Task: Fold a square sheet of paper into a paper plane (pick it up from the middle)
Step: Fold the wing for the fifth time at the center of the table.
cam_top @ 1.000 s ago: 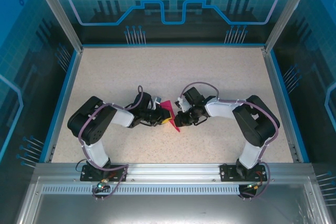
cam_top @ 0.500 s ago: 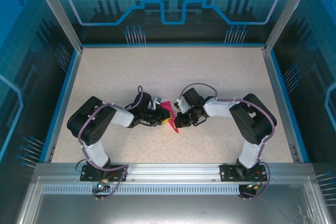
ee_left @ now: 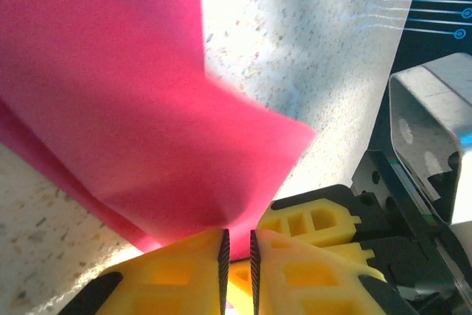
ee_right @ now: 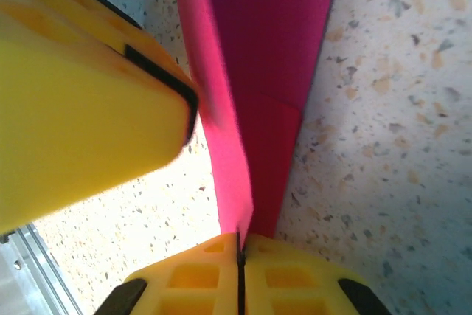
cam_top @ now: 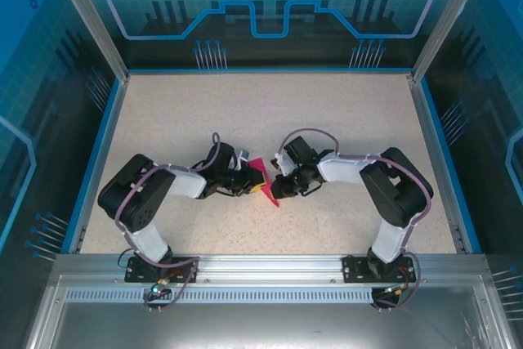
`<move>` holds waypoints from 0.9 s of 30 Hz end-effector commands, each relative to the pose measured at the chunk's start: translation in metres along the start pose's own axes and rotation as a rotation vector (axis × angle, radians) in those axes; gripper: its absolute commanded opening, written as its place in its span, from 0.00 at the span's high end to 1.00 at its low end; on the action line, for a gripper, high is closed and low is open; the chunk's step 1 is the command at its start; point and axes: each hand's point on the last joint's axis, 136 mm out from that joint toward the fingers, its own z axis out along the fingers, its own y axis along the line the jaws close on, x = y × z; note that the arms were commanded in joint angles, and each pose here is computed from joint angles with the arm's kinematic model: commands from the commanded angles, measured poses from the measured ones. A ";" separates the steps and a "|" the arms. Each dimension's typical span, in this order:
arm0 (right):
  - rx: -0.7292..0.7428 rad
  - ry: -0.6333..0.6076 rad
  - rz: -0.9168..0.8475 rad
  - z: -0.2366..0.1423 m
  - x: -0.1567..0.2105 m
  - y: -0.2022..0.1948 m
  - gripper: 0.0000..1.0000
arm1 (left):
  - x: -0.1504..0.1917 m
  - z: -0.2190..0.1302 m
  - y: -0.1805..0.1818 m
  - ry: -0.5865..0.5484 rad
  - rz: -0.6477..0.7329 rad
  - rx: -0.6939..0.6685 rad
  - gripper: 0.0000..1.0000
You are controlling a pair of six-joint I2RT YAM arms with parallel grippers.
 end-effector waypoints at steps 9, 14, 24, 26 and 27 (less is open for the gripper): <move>0.140 0.022 -0.230 -0.022 -0.003 -0.004 0.90 | -0.010 -0.019 0.000 -0.076 0.049 -0.056 0.78; 0.116 -0.017 -0.250 -0.028 -0.016 0.008 0.77 | -0.011 -0.017 -0.001 -0.070 0.045 -0.048 0.79; 0.149 -0.014 -0.277 -0.028 -0.013 0.014 0.77 | -0.008 -0.018 -0.006 -0.060 0.051 -0.029 0.79; 0.173 -0.009 -0.279 -0.029 -0.009 0.014 0.76 | -0.008 -0.019 -0.006 -0.059 0.052 -0.028 0.79; 0.187 -0.006 -0.274 -0.030 -0.007 0.012 0.75 | -0.008 -0.019 -0.006 -0.059 0.052 -0.029 0.79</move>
